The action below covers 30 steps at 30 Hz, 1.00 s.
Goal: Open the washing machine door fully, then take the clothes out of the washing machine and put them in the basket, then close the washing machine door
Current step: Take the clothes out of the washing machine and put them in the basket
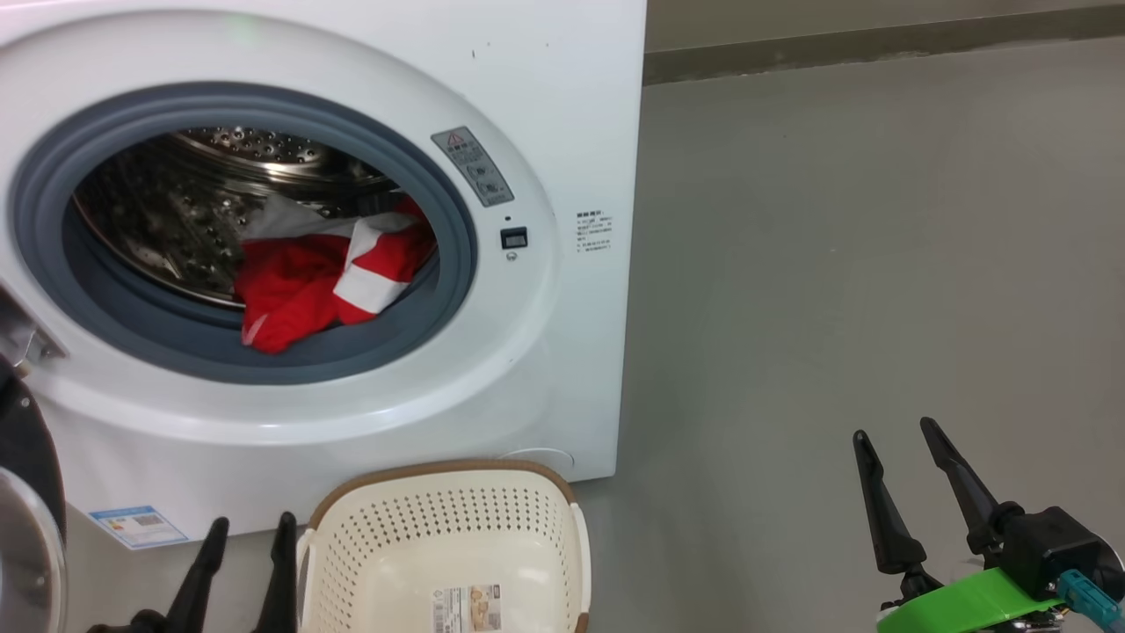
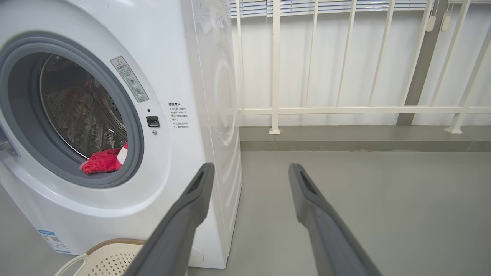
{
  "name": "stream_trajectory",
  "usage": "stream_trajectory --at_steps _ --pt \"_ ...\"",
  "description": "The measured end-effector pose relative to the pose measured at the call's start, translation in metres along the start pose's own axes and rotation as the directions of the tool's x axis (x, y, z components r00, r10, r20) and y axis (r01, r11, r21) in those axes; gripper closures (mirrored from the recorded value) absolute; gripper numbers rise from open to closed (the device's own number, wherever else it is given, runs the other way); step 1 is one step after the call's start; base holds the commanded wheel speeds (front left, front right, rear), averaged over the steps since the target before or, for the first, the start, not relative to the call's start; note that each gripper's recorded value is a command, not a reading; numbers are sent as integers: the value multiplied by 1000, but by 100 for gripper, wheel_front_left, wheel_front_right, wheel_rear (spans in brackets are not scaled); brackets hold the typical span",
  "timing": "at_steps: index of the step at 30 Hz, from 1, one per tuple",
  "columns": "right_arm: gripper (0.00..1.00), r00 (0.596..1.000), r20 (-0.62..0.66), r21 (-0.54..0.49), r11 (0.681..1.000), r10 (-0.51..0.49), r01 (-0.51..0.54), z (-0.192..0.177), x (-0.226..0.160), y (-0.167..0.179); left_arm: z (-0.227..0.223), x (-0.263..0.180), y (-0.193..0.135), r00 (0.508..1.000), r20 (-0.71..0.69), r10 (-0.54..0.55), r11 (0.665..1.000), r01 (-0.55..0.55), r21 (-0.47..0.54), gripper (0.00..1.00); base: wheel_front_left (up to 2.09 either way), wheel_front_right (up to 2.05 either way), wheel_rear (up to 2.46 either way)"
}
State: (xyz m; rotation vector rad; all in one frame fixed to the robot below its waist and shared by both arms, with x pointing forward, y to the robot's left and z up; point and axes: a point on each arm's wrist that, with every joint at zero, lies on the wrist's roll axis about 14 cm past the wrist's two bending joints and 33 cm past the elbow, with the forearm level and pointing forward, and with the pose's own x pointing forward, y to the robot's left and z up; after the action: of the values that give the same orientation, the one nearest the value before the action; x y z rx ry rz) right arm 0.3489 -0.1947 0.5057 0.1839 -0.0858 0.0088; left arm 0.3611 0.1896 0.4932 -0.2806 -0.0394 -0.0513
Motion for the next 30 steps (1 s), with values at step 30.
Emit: stream_trajectory --at_steps 30 --pt "0 1000 0 4 1000 12 -12 -1 1 5 -4 -5 11 998 -3 57 998 -57 -15 0 14 -14 0"
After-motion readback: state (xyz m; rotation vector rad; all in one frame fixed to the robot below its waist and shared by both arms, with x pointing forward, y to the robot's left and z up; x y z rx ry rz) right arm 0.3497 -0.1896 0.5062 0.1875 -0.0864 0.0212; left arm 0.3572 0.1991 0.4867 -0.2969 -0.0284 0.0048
